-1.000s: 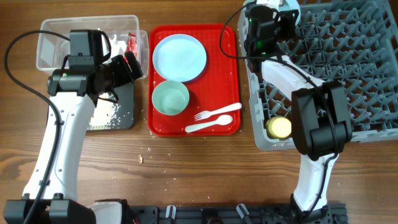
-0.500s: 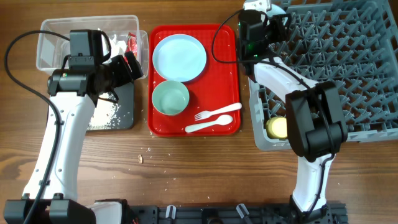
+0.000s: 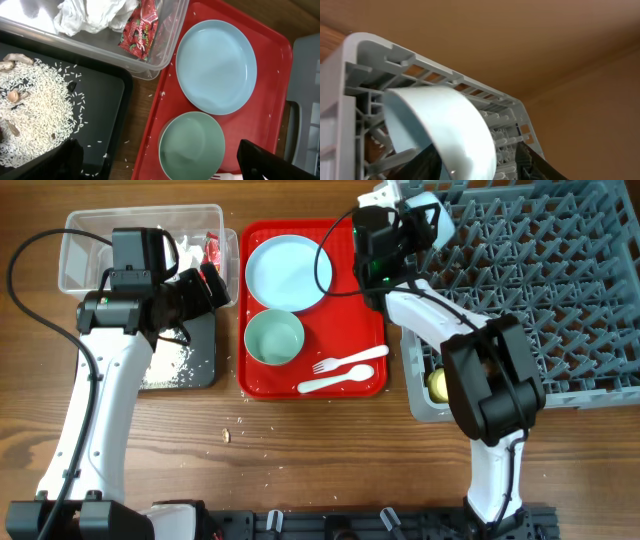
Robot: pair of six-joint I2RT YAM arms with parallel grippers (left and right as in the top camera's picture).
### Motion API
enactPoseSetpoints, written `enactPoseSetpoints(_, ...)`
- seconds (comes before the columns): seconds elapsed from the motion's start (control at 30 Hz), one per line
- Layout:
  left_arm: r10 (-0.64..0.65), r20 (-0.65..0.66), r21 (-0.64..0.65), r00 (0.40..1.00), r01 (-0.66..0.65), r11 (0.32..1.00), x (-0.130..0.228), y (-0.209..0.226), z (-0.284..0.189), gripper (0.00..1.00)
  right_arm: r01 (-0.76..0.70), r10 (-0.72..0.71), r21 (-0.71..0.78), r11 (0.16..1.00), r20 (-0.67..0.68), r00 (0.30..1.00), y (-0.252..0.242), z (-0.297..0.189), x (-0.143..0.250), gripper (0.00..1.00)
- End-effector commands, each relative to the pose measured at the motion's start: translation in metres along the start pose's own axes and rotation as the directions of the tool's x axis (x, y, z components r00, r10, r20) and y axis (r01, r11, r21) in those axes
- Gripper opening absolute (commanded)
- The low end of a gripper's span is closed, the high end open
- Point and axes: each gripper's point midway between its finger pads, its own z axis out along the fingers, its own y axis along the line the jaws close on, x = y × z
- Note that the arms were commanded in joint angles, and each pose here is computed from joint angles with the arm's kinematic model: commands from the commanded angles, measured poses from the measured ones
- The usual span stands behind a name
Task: Sort waste into correct bins and load items into the dishwasher rack
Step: 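Grasp the light-blue bowl with the right gripper and place it in the rack, then grasp the green bowl with the right gripper and lift it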
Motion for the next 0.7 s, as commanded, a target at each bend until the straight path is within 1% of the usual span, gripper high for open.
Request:
enactPoseSetpoints(0.0,-0.006,0.006,-0.007,1.000,0.006,1.000,-0.003,0.002,0.000,1.00,0.022,-0.022,-0.003,1.000,-0.004,1.000,0.010,-0.002,0.003,0.52)
enactPoseSetpoints(0.03,-0.007,0.006,-0.007,1.000,0.007,1.000,-0.003,0.002,0.000,1.00,0.021,-0.021,-0.003,1.000,-0.003,1.000,0.011,-0.003,0.002,0.56)
enactPoseSetpoints(0.1,-0.007,0.006,-0.007,1.000,0.007,1.000,-0.003,0.002,0.000,1.00,0.012,-0.012,-0.008,1.000,0.006,1.000,0.013,-0.007,-0.001,0.68)
enactPoseSetpoints(0.17,-0.007,0.006,-0.007,1.000,0.007,1.000,-0.003,0.002,0.000,1.00,-0.034,0.035,-0.018,0.999,0.021,0.999,0.013,-0.013,-0.006,0.82)
enactPoseSetpoints(0.2,-0.007,0.006,-0.007,1.000,0.007,1.000,-0.003,0.002,0.000,1.00,-0.043,0.044,-0.033,0.999,0.036,0.998,0.015,-0.017,-0.011,0.86)
enactPoseSetpoints(0.27,-0.006,0.006,-0.007,1.000,0.006,1.000,-0.003,0.002,0.000,1.00,-0.064,0.070,-0.083,0.995,0.071,0.995,0.020,-0.029,-0.022,0.89)
enactPoseSetpoints(0.33,-0.006,0.006,-0.007,1.000,0.006,1.000,-0.003,0.002,0.000,1.00,-0.094,0.108,-0.141,0.986,0.100,0.989,0.024,-0.042,-0.033,0.90)
enactPoseSetpoints(0.43,-0.006,0.006,-0.007,1.000,0.006,1.000,-0.003,0.002,0.000,1.00,-0.142,0.194,-0.355,0.924,0.116,0.974,0.046,-0.077,-0.047,0.90)
enactPoseSetpoints(0.47,-0.006,0.006,-0.007,1.000,0.006,1.000,-0.003,0.002,0.000,1.00,-0.153,0.220,-0.455,0.877,0.099,0.970,0.058,-0.092,-0.048,0.90)
enactPoseSetpoints(0.5,-0.007,0.006,-0.007,1.000,0.007,1.000,-0.003,0.002,0.000,1.00,-0.184,0.265,-0.633,0.752,0.034,0.964,0.080,-0.122,-0.047,0.90)
enactPoseSetpoints(0.53,-0.007,0.006,-0.007,1.000,0.007,1.000,-0.003,0.002,0.000,1.00,-0.232,0.293,-0.763,0.604,-0.058,0.954,0.096,-0.152,-0.043,0.90)
enactPoseSetpoints(0.57,-0.006,0.006,-0.007,1.000,0.006,1.000,-0.003,0.002,0.000,1.00,-0.268,0.290,-0.839,0.473,-0.139,0.947,0.107,-0.174,-0.039,0.91)
enactPoseSetpoints(0.6,-0.007,0.006,-0.007,1.000,0.007,1.000,-0.003,0.002,0.000,1.00,-0.318,0.262,-0.892,0.321,-0.239,0.935,0.115,-0.200,-0.033,0.90)
enactPoseSetpoints(0.67,-0.007,0.006,-0.007,1.000,0.007,1.000,-0.003,0.002,0.000,1.00,-0.435,0.191,-0.889,0.141,-0.407,0.893,0.125,-0.228,-0.019,0.90)
